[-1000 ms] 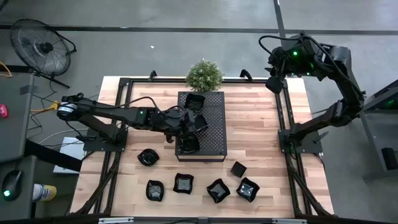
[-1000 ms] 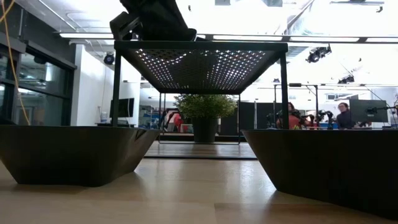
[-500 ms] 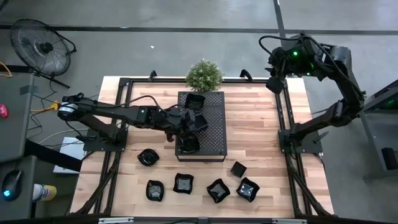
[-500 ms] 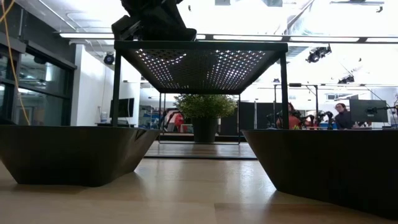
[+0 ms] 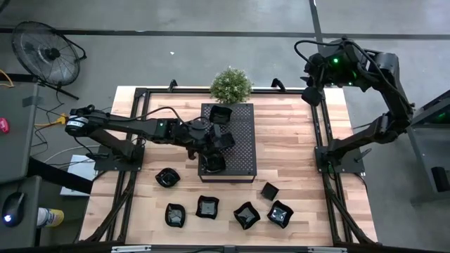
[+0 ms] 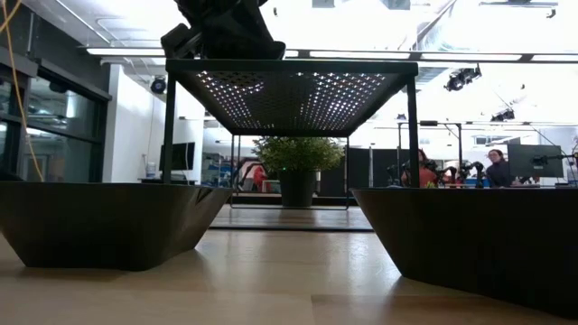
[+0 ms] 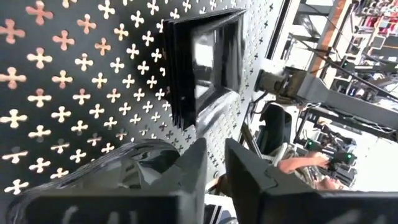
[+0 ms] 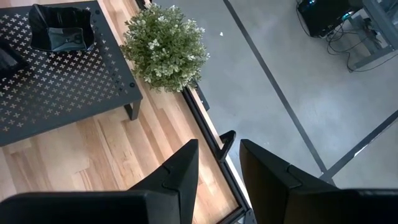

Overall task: Pick & Place Mini shaped plates
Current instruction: Stack the square plate on top of the square plates on the shelf, then stack the leaf-shaped plate on top of the leaf-shaped plates on the shelf

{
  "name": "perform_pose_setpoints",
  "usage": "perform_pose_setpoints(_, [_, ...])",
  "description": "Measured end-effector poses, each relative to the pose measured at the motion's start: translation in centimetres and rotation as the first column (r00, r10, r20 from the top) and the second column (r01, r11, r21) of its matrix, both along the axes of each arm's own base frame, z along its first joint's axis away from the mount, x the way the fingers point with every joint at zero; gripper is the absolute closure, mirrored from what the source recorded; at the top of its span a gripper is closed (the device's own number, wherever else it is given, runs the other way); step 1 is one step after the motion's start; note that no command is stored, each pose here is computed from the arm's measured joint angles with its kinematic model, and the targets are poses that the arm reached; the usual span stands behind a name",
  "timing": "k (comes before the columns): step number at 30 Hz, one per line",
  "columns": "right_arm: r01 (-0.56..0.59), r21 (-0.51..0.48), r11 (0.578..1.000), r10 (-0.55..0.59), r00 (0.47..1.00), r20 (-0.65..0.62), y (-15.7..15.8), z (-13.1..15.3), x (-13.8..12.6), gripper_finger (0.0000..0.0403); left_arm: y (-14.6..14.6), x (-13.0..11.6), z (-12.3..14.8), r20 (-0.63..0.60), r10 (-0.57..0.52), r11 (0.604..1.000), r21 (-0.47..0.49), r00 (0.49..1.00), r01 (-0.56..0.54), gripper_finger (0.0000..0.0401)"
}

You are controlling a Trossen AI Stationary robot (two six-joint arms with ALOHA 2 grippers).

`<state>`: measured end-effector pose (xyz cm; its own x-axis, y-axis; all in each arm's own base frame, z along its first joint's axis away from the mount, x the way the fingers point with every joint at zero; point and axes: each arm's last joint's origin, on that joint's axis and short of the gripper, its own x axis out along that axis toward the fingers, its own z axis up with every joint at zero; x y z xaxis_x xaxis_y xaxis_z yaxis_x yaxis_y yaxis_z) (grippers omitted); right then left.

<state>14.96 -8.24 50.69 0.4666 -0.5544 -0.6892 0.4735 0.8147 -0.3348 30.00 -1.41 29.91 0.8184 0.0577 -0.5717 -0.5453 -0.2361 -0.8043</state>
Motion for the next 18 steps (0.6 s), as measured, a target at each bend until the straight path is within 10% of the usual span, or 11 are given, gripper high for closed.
perform_pose_setpoints(18, [0.001,0.0,1.0,-0.001,1.0,0.0,0.0,0.0,0.0,0.029,0.06,-0.35,0.5,0.013,-0.031,0.997,0.066,0.999,0.03,0.0304])
